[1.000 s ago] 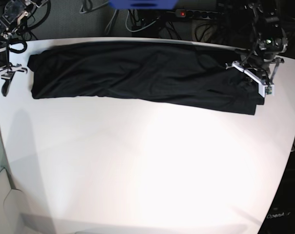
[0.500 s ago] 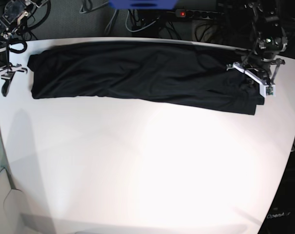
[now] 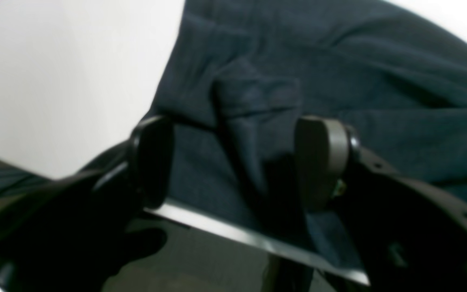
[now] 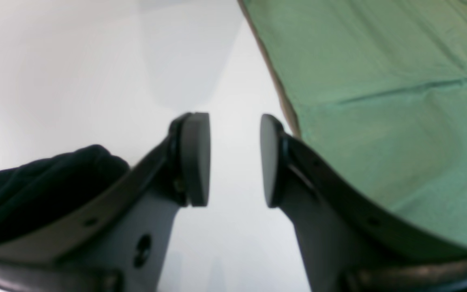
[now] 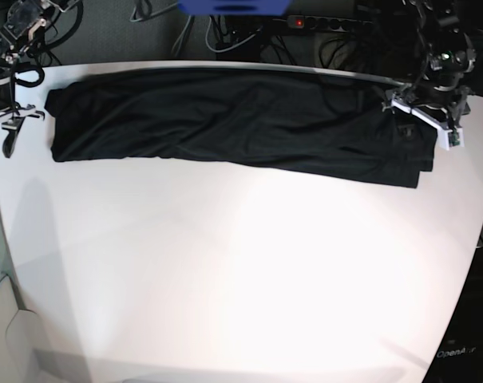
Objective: Fold the T-shirt properly
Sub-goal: 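Release the cuff and grasp the shirt end with the left gripper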
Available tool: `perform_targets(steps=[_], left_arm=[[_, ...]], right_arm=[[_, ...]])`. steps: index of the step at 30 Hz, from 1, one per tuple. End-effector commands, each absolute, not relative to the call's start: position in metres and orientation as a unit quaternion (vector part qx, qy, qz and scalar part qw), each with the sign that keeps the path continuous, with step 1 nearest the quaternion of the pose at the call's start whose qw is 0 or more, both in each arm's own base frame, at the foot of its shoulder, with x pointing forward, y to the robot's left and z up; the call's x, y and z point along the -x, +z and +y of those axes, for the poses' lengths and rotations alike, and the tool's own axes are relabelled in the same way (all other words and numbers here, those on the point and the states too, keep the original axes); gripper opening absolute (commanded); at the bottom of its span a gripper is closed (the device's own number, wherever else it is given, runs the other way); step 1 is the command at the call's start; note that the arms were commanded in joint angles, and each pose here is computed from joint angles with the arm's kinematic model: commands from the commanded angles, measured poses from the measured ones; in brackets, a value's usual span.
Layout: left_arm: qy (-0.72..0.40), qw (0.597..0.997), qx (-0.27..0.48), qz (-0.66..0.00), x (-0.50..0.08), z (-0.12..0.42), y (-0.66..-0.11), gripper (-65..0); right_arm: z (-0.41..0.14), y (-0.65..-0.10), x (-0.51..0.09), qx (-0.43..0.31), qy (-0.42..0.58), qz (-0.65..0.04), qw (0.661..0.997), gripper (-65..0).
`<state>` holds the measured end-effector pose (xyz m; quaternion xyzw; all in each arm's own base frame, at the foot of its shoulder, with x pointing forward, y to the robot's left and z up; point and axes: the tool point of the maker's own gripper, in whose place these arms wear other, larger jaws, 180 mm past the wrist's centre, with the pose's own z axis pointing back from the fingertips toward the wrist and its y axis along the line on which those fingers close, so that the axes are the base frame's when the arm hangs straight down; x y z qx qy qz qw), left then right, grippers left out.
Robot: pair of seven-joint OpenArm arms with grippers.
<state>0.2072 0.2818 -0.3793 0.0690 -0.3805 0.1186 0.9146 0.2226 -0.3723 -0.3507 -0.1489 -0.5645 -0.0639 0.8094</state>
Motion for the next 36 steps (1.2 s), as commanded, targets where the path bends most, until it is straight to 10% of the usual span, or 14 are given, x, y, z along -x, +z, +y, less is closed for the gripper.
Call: perform_targets(steps=[1, 36], left_arm=[[0.125, 0.905, -0.090, -0.397, -0.209, 0.296, -0.367, -19.7], [0.034, 0.923, -0.100, -0.370, -0.259, 0.327, -0.388, -19.6]], right_arm=[[-0.378, -0.333, -0.228, 0.159, -0.058, -0.587, 0.792, -43.1], [-0.376, -0.336, -0.227, 0.156, -0.060, -0.586, 0.793, -43.1]])
